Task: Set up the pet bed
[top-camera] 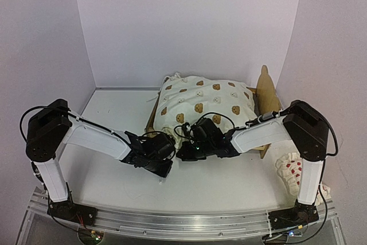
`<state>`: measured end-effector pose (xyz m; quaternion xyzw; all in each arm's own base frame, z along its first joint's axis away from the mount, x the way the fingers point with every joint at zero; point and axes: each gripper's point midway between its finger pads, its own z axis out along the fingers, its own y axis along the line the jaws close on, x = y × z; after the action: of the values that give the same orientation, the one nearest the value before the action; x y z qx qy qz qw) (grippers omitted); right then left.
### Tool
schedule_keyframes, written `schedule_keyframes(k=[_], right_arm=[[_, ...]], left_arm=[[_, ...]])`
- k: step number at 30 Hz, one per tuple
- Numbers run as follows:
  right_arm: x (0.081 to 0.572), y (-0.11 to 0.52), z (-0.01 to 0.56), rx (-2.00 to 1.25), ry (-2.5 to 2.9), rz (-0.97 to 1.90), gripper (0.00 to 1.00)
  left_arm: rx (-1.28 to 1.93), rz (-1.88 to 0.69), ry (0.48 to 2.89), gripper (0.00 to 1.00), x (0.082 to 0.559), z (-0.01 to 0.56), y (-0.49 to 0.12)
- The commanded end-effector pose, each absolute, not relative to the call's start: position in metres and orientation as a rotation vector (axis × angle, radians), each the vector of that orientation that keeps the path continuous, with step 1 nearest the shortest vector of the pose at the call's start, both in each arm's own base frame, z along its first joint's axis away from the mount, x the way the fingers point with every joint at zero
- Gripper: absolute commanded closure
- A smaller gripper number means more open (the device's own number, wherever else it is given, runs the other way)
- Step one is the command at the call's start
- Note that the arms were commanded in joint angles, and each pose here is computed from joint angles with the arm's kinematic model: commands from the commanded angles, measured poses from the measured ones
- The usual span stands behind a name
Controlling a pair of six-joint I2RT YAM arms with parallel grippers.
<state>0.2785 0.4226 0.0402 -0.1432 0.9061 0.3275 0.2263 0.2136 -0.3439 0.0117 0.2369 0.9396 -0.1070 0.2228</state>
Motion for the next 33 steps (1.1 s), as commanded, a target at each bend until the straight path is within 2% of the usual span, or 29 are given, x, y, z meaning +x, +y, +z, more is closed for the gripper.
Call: schedule_keyframes(k=[1, 3, 20, 28, 33], right_arm=[[0.277, 0.423, 0.062, -0.415, 2.447, 0.925, 1.0], [0.276, 0.42, 0.062, -0.413, 2.446, 0.915, 1.0], [0.263, 0.357, 0.054, -0.383, 2.453, 0.712, 1.0], [0.249, 0.373, 0.059, -0.457, 2.5, 0.832, 1.0], [0.249, 0.371, 0.059, -0.466, 2.52, 0.8, 1.0]], left_arm=[[0.628, -0.141, 2.634, 0.96, 0.213, -0.005, -0.326], [0.595, -0.106, 2.622, 1.0, 0.216, -0.003, -0.32], [0.381, -0.023, 2.442, 1.0, 0.261, 0.074, -0.272], [0.296, -0.126, 2.348, 1.0, 0.292, 0.134, -0.255], [0.183, -0.114, 2.332, 1.0, 0.319, 0.151, -0.226]])
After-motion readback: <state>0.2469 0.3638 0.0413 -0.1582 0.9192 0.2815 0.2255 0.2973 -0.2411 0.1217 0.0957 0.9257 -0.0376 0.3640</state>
